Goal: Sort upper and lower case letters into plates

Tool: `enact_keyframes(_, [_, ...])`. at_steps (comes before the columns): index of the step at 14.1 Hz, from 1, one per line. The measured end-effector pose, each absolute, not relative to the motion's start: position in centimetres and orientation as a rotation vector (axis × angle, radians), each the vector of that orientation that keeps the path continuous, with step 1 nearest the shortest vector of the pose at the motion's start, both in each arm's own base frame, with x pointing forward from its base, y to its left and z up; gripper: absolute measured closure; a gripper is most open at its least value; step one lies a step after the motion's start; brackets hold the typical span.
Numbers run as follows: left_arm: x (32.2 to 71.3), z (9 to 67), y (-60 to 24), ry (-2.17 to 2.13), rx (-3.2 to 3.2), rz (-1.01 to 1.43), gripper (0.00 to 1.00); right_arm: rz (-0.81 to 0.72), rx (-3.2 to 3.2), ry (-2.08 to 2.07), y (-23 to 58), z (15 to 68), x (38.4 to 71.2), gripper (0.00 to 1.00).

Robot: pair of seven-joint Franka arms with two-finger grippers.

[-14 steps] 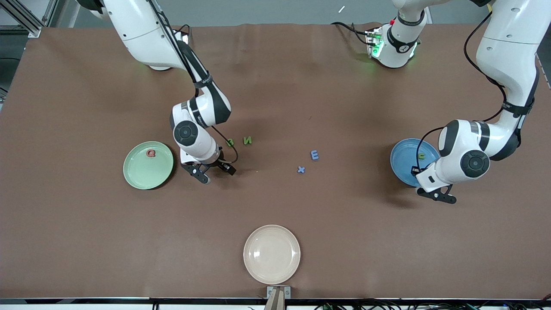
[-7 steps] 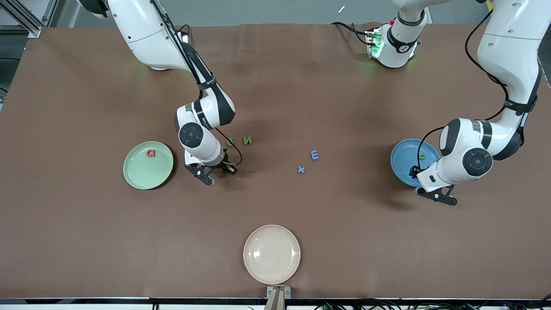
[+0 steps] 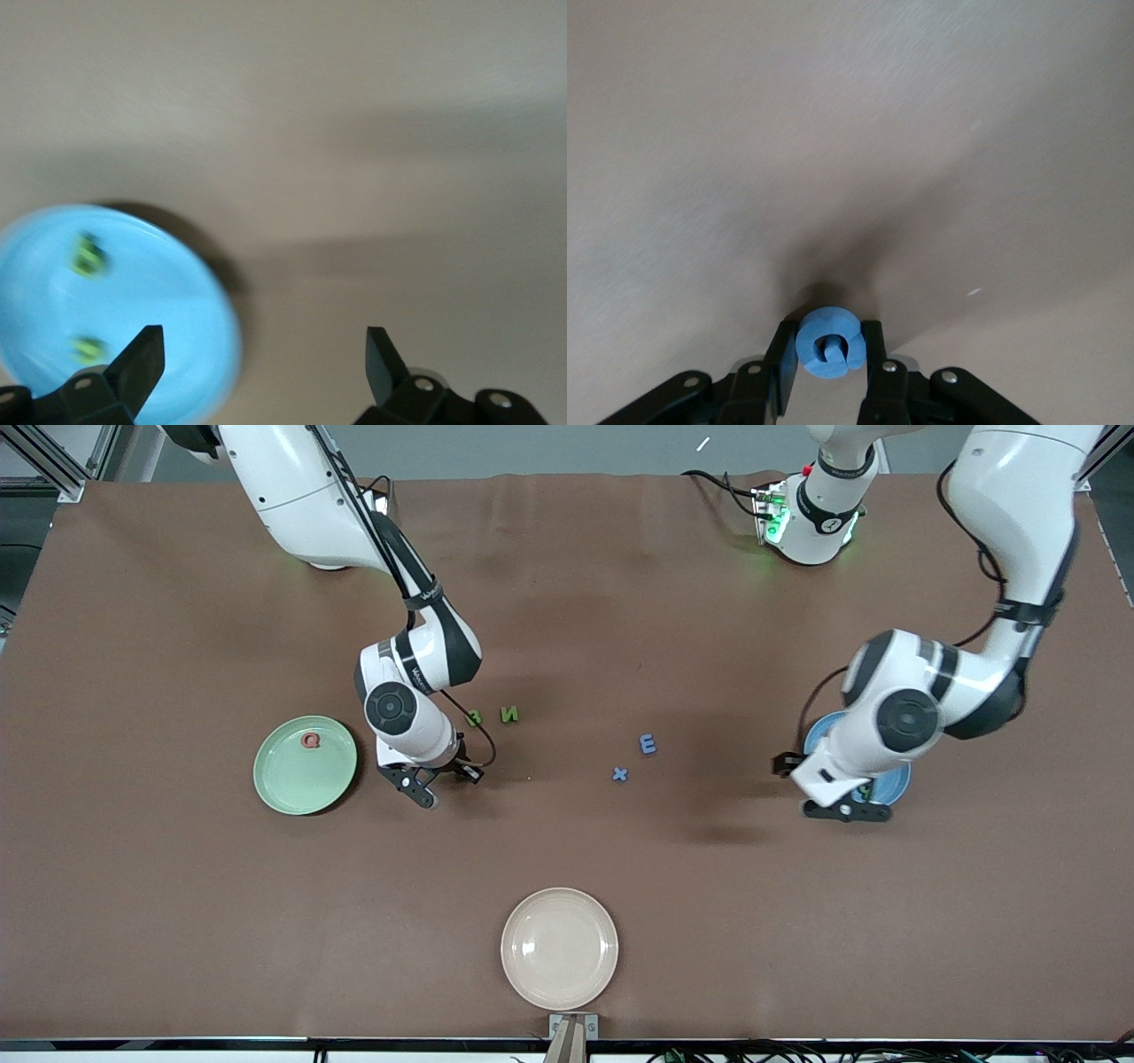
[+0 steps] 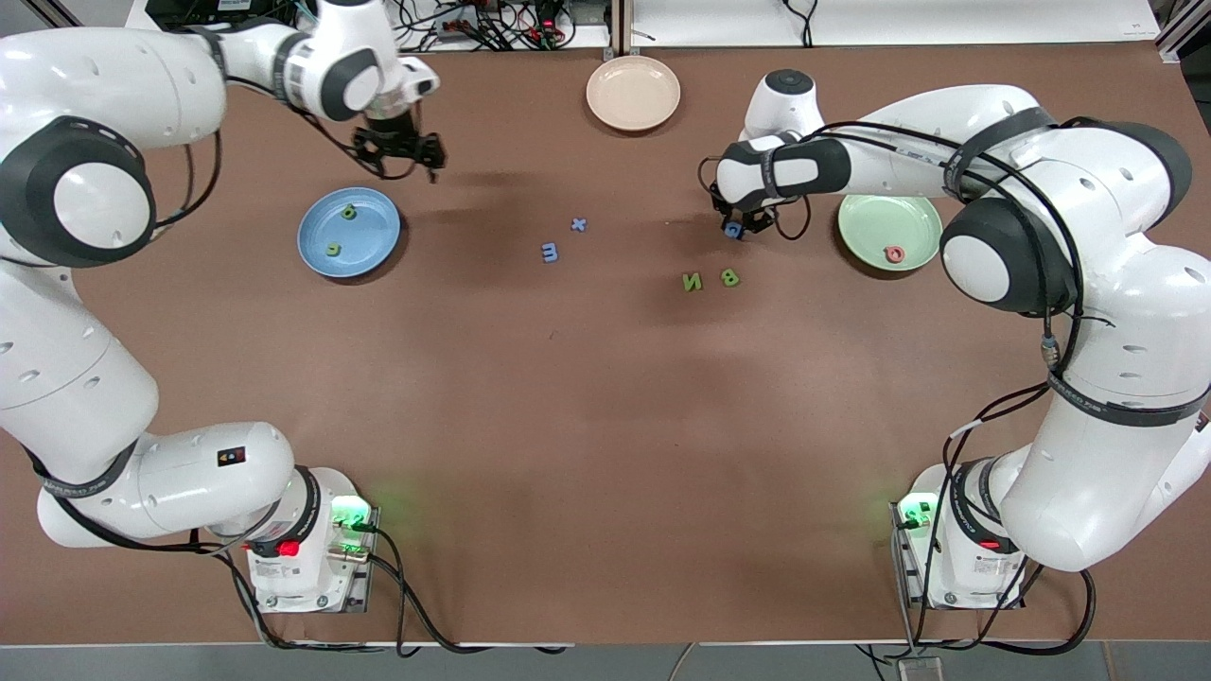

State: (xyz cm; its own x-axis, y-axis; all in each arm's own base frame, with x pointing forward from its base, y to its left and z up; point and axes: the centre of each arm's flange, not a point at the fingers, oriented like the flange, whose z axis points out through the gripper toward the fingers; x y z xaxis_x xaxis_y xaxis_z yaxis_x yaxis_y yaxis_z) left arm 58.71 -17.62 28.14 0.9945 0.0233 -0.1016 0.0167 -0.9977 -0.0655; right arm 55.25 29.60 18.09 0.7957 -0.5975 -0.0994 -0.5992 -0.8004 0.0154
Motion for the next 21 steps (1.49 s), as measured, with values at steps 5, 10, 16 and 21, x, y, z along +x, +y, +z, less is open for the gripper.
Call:
enact_keyframes(5, [54.0,26.3,-30.1,-0.491,-3.046,0.150,0.00,0.307,-3.035,0.790,19.4,23.4,58.5,0.65])
enact_keyframes(10, [52.3,22.4,-34.6,-0.682,-3.083,0.158,0.00,0.360,-3.043,0.638,9.1,24.6,57.9,0.65])
enact_keyframes(16, [50.6,18.6,-36.4,-0.664,-3.069,0.102,0.02,0.366,-3.053,0.607,6.4,20.7,55.0,0.65])
enact_keyframes(21, [49.5,17.7,-37.7,-0.630,-3.072,0.121,0.21,0.355,-3.062,0.587,5.8,19.1,53.6,0.65])
